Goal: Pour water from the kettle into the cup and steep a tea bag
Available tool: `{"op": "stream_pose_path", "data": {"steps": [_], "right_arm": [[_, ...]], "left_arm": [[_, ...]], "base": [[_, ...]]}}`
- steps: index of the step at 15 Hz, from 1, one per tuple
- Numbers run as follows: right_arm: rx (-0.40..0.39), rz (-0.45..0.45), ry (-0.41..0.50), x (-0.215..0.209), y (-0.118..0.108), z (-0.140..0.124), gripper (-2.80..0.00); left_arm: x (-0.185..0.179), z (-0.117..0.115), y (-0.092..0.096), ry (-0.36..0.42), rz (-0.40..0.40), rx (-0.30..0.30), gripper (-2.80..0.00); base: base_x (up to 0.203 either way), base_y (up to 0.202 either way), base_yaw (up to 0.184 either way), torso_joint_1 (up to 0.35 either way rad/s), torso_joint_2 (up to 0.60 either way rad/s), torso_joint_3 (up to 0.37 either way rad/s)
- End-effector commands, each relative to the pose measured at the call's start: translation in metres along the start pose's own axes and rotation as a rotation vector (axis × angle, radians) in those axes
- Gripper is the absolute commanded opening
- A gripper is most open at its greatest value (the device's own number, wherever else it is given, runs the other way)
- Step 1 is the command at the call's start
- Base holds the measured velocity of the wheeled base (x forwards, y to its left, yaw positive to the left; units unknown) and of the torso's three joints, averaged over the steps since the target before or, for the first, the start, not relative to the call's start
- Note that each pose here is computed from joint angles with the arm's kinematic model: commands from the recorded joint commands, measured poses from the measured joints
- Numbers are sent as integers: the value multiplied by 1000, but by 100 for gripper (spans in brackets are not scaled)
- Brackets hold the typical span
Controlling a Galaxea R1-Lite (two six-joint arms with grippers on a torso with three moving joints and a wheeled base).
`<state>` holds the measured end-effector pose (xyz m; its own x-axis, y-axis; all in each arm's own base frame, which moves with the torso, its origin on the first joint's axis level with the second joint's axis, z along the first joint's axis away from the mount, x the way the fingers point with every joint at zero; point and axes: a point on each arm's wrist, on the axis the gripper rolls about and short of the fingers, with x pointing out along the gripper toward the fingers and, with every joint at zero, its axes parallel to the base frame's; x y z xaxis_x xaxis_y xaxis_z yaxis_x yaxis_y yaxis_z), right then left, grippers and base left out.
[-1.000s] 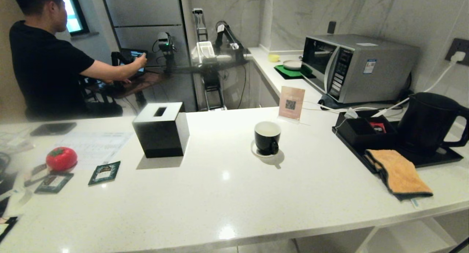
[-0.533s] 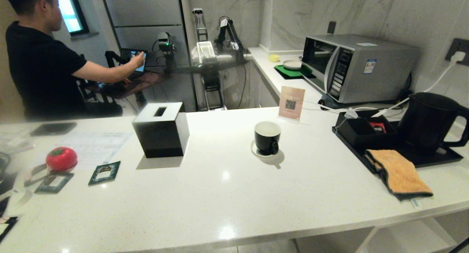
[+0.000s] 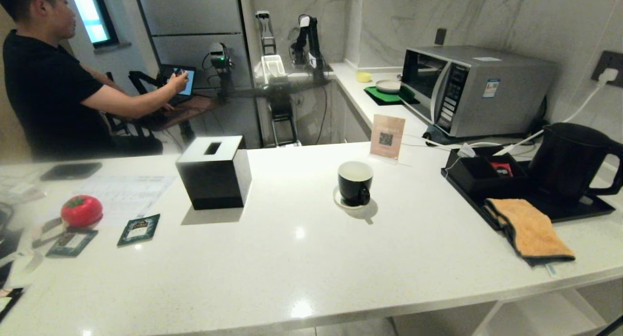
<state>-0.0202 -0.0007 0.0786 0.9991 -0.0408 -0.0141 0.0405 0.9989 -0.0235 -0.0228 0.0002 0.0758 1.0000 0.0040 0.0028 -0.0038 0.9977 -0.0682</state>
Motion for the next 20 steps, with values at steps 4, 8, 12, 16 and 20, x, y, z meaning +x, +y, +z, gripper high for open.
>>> {"op": "stream_pose_path", "data": {"steps": [4,8,12,16,20], "right_arm": [[8,-3,52,25,0,26,-280],[41,-5,36,52,0,57,-280],[60,-48,4,82,-3,104,-280],[68,-119,50,122,-11,130,-280],[64,-182,78,168,-25,154,-280]], "left_arm": [[0,0,0,1,1,-1,-280],[0,0,0,1,1,-1,-280],[0,0,0,0,1,-1,-280],[0,0,0,0,1,-1,-280],[0,0,0,0,1,-1,-280]], "base": [[0,0,0,0,0,0],[0,0,0,0,0,0],[0,0,0,0,0,0],[0,0,0,0,0,0],[0,0,0,0,0,0]]}}
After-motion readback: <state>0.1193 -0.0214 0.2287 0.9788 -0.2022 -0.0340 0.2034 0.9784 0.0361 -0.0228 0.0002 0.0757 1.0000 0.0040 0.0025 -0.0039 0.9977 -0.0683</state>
